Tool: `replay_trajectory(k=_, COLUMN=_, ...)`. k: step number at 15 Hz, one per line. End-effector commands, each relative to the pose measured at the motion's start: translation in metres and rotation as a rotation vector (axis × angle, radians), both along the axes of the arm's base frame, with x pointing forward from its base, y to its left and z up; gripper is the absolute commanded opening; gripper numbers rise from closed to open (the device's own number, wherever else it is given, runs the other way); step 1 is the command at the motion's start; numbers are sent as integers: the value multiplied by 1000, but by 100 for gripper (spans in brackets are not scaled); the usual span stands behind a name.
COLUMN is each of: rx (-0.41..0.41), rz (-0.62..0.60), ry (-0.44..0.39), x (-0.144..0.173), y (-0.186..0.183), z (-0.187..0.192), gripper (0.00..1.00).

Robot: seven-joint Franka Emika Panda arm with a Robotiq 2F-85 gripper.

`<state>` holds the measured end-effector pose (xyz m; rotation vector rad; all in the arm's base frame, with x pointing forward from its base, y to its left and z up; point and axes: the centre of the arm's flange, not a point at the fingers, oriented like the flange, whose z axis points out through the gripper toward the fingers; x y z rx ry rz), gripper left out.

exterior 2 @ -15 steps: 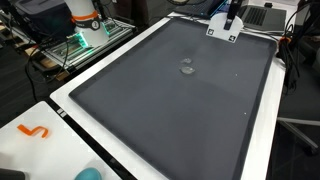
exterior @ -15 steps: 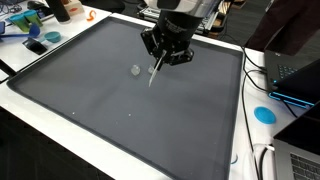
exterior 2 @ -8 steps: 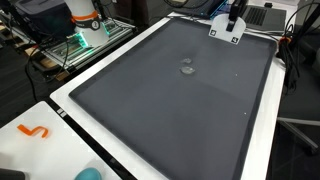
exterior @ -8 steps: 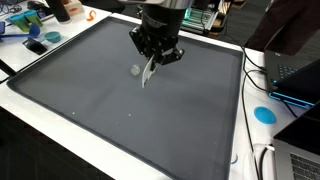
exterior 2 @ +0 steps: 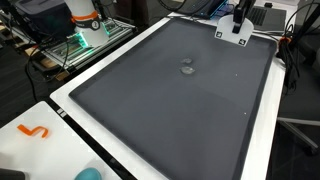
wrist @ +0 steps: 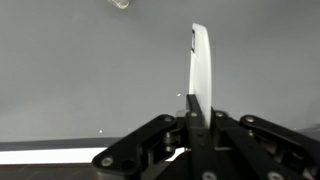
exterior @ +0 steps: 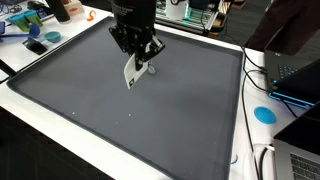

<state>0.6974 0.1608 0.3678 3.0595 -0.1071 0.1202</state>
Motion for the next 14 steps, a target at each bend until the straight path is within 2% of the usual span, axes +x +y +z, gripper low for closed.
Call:
replay_trajectory(k=1, rx=63, rz=8, ry=4, x=-18, y=-26, z=4, gripper=1)
replay_trajectory(k=6, rx=97, rz=29, ry=-8, x=-28, y=-52, z=5, gripper=1)
replay_trajectory(k=14, rx=142, rz=66, ry=-74, x=-51, y=-81, z=11, gripper=1)
